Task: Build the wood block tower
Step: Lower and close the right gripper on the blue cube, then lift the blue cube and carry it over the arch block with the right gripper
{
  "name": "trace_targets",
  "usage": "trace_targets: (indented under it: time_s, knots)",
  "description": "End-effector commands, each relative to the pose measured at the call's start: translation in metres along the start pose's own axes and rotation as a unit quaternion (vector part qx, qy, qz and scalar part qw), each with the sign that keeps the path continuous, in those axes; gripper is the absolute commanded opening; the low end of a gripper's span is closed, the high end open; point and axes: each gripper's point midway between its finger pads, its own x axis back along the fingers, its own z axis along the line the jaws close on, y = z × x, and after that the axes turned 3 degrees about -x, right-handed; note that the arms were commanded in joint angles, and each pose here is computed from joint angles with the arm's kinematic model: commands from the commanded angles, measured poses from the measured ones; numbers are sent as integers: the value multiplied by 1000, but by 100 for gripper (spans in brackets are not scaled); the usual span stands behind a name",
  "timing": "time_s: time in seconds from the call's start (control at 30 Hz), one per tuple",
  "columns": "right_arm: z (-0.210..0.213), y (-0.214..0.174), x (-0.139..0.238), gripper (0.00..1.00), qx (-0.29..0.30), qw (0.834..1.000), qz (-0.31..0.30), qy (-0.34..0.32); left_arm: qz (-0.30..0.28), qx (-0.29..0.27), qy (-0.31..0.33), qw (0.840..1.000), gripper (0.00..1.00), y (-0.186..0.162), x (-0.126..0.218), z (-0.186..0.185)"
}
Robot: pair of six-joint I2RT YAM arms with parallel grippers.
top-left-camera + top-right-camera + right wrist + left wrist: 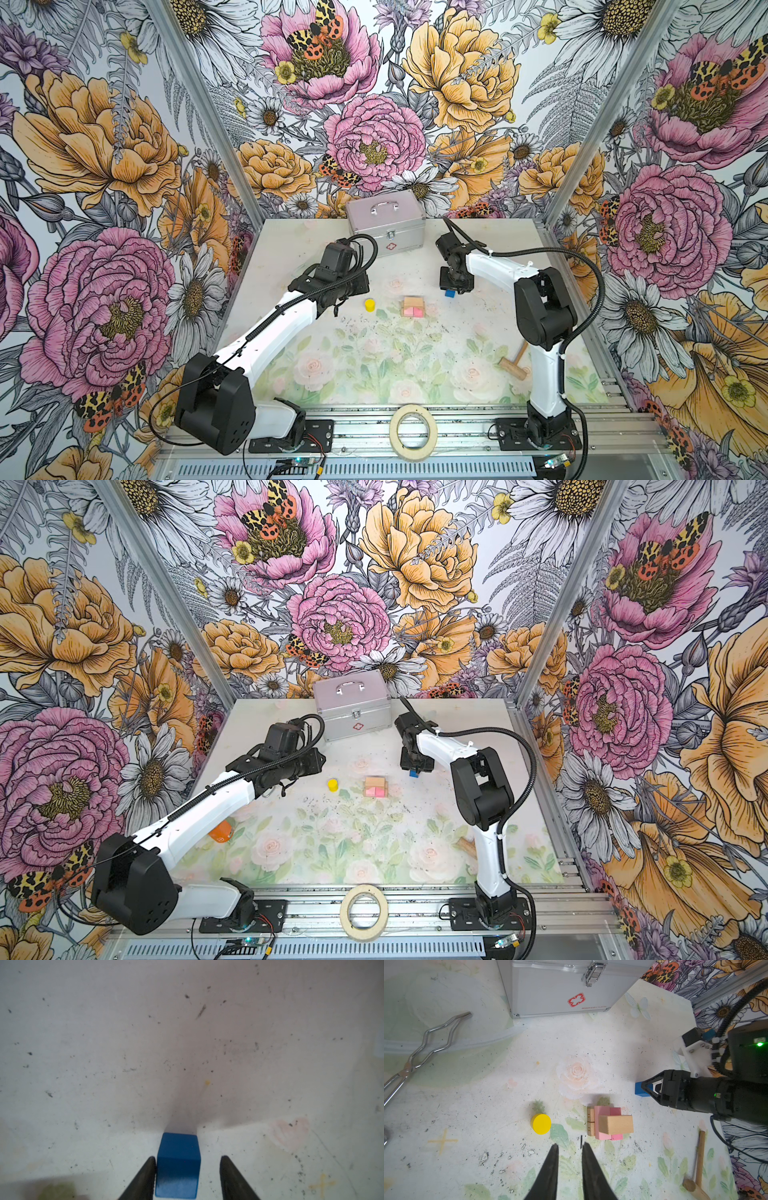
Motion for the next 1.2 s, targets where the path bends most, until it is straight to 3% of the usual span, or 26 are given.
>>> trace_targets:
  time_s: [0.0, 0.5, 0.63, 0.8, 0.93, 1.17]
  knots:
    - [4, 3, -1, 41, -1, 1000, 2, 4, -2, -5, 1, 1000, 23, 0, 2, 3]
    - [5, -5, -10, 38, -3, 1000, 19, 7, 1, -5, -2, 1000, 23, -1, 1, 2]
    - [6, -5, -7, 28, -2, 1000, 17, 10, 1, -5, -3, 1000, 23, -1, 1, 2]
    - [11, -3, 4, 0, 3, 1000, 11, 24, 1, -5, -4, 1000, 23, -2, 1, 1]
    - [19, 1, 28, 0, 15, 999, -3, 47, 0, -7, -4, 1000, 23, -2, 2, 2]
    - [49, -13, 103, 0, 67, 995, -16, 77, -11, -7, 6, 1000, 23, -3, 9, 9]
